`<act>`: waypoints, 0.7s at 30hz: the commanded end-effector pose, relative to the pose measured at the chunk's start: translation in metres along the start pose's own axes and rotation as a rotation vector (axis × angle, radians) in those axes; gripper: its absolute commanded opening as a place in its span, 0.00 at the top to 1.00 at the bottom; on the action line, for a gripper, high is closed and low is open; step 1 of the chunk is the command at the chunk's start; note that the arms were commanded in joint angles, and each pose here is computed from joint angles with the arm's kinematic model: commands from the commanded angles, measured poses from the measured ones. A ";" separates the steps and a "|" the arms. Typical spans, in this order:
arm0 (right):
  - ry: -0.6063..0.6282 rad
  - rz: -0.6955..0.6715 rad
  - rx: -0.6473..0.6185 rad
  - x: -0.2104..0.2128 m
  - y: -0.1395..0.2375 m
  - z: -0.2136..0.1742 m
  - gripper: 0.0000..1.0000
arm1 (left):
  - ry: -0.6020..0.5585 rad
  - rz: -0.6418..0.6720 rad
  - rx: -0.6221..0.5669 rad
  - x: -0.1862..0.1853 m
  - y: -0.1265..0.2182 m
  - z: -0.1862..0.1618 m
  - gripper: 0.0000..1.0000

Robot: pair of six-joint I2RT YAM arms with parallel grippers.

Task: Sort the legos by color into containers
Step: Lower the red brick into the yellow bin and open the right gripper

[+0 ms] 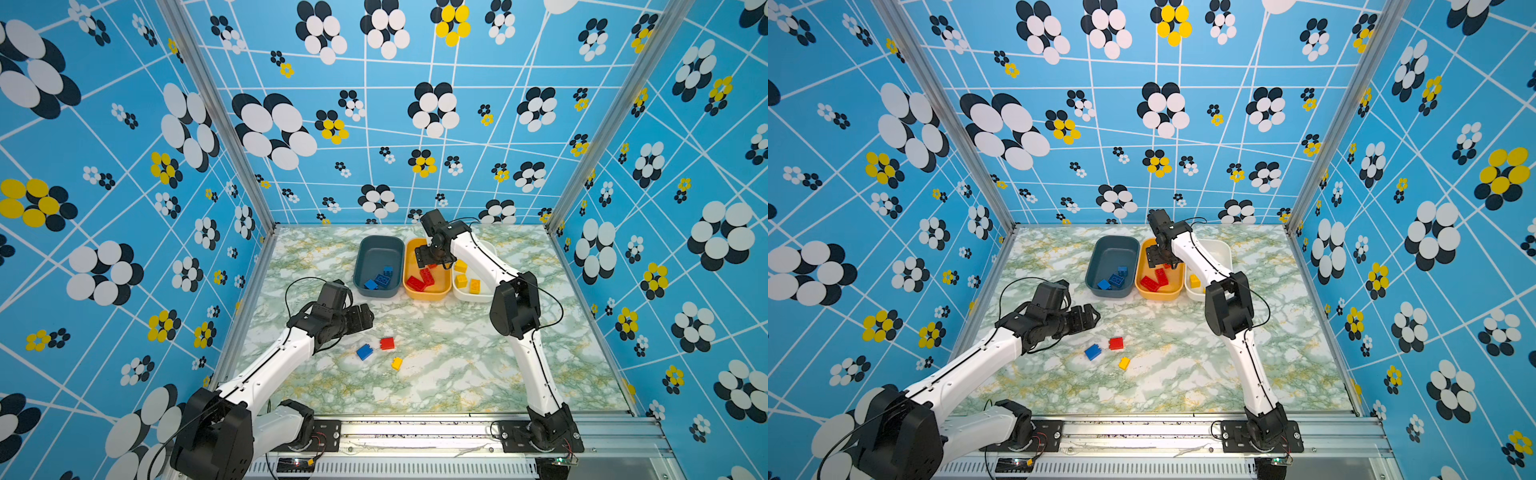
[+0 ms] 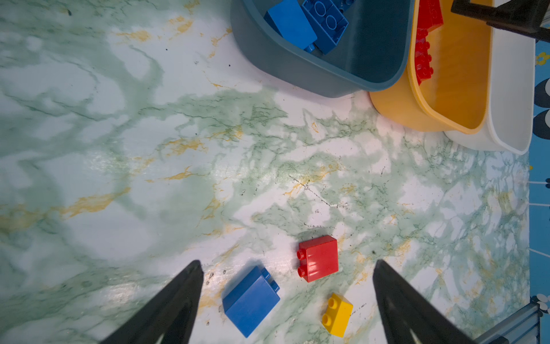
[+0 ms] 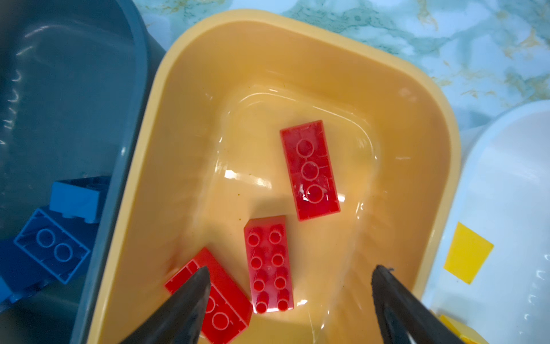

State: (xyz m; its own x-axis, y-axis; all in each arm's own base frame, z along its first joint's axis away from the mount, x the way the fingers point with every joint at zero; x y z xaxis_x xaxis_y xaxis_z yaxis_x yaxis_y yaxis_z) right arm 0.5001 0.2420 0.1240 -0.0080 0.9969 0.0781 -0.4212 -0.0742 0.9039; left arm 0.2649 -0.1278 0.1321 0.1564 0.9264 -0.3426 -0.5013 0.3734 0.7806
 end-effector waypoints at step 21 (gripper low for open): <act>-0.042 0.103 -0.024 0.001 0.071 -0.034 0.12 | 0.089 0.137 0.121 0.004 0.013 -0.037 0.10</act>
State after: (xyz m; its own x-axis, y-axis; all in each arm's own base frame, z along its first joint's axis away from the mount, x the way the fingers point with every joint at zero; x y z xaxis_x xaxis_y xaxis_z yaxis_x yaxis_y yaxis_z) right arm 0.4491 0.2310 0.1477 -0.0061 0.9923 0.1241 -0.3969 -0.1163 0.9105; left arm 0.2377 -0.1287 0.1227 0.0926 0.9479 -0.3049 -0.4303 0.3142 0.8462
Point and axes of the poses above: each gripper's point midway between its finger pads, its own y axis back along the fingers, its own x axis along the line the jaws close on, z = x × y, the point moved 3 cm from there along y, back along the fingers, and after that the axes turned 14 degrees about -y, right-handed, at the moved point
